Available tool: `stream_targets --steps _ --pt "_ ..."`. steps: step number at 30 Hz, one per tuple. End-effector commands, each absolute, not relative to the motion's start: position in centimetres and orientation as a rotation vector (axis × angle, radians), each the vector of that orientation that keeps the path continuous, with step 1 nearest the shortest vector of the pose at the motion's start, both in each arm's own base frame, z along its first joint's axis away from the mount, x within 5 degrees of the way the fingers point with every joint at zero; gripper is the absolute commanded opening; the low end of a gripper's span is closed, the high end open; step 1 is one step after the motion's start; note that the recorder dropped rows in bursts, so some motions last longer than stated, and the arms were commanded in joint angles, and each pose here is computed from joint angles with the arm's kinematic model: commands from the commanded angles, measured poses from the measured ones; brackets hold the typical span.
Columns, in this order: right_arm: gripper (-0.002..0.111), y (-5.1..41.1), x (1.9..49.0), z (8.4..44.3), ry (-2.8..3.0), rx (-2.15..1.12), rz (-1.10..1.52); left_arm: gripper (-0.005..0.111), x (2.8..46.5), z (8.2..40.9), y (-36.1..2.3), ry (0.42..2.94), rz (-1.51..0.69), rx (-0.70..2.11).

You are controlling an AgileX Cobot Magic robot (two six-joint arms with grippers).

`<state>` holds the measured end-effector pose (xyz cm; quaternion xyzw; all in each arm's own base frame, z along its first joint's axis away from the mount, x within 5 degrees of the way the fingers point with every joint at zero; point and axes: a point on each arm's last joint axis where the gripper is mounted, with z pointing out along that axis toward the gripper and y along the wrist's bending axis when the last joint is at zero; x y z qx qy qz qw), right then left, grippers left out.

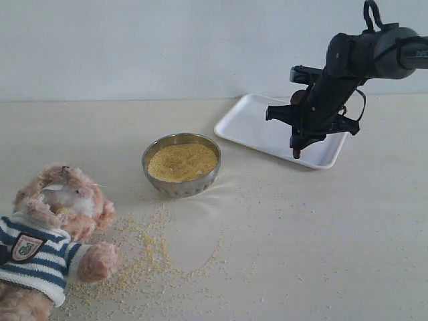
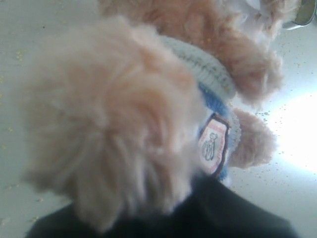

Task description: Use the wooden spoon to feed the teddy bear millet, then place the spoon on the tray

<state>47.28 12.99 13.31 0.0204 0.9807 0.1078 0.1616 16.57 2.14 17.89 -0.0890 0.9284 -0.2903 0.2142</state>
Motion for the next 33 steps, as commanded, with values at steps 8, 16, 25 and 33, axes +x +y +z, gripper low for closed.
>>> stream_targets --steps 8,16,25,33 --pt "0.045 12.7 48.0 13.6 2.741 0.048 0.301 0.005 16.5 17.9 2.0 2.565 -0.822 -0.254" --pt "0.038 12.7 47.6 16.1 2.706 0.039 0.311 0.005 16.5 17.9 2.0 2.565 -0.822 -0.254" --pt "0.005 11.0 43.2 21.0 2.63 -0.028 0.224 0.005 16.5 17.9 2.0 2.565 -0.822 -0.254" --pt "0.0 8.6 33.2 24.3 2.467 0.013 0.274 0.005 16.5 17.9 2.0 2.565 -0.825 -0.253"
